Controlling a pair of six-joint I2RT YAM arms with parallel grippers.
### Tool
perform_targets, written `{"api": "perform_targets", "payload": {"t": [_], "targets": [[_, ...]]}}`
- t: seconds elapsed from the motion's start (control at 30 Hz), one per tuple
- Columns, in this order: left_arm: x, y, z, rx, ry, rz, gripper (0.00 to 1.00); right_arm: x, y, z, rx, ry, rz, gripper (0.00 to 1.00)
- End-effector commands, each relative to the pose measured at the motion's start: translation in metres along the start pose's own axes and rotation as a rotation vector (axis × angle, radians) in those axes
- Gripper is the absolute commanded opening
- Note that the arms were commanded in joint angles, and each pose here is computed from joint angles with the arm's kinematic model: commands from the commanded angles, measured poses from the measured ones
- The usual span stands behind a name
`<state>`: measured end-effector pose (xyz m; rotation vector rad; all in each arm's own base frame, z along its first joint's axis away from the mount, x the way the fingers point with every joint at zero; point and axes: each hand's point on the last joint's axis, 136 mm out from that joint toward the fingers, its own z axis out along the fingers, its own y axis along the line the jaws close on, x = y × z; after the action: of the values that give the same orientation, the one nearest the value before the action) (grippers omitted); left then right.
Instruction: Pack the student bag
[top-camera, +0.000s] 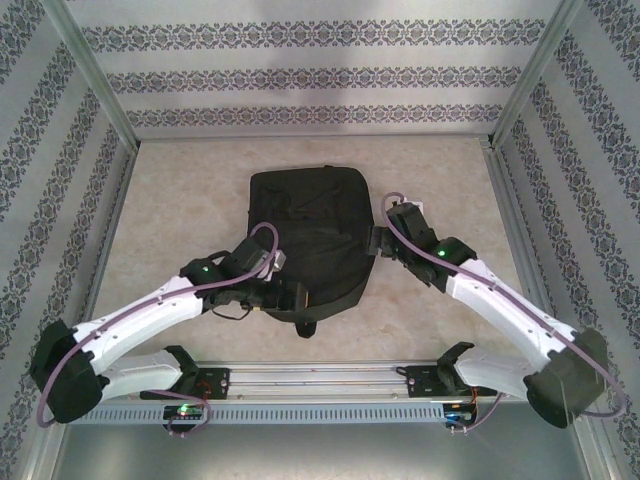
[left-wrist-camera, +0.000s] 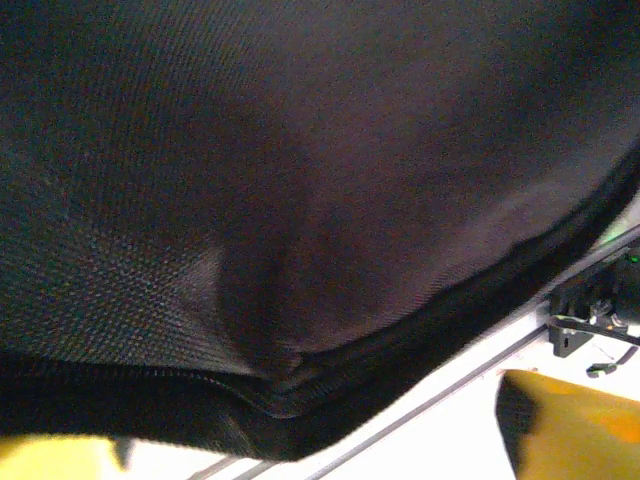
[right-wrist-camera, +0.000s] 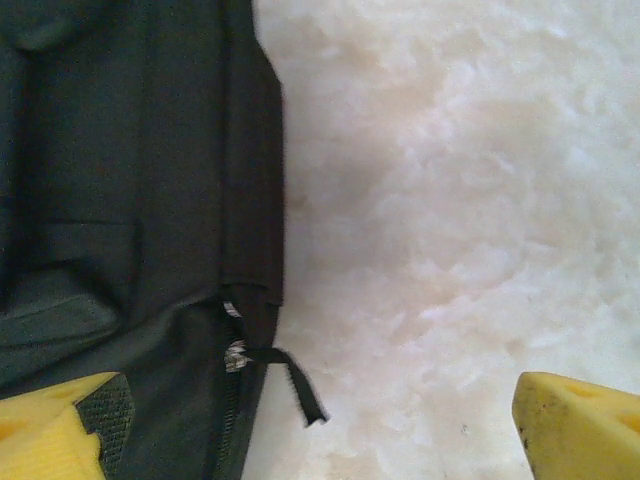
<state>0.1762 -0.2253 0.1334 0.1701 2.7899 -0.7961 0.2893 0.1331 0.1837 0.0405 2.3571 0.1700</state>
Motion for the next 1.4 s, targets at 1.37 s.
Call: {"api": "perform_targets", "payload": {"t": [1.37], "targets": [[-0.18,0.267,-0.059,-0.489,-1.049,0.156,1.0,-0.024,-0.141,0.085,0.132,-0.568,-0.092,0.98]]}}
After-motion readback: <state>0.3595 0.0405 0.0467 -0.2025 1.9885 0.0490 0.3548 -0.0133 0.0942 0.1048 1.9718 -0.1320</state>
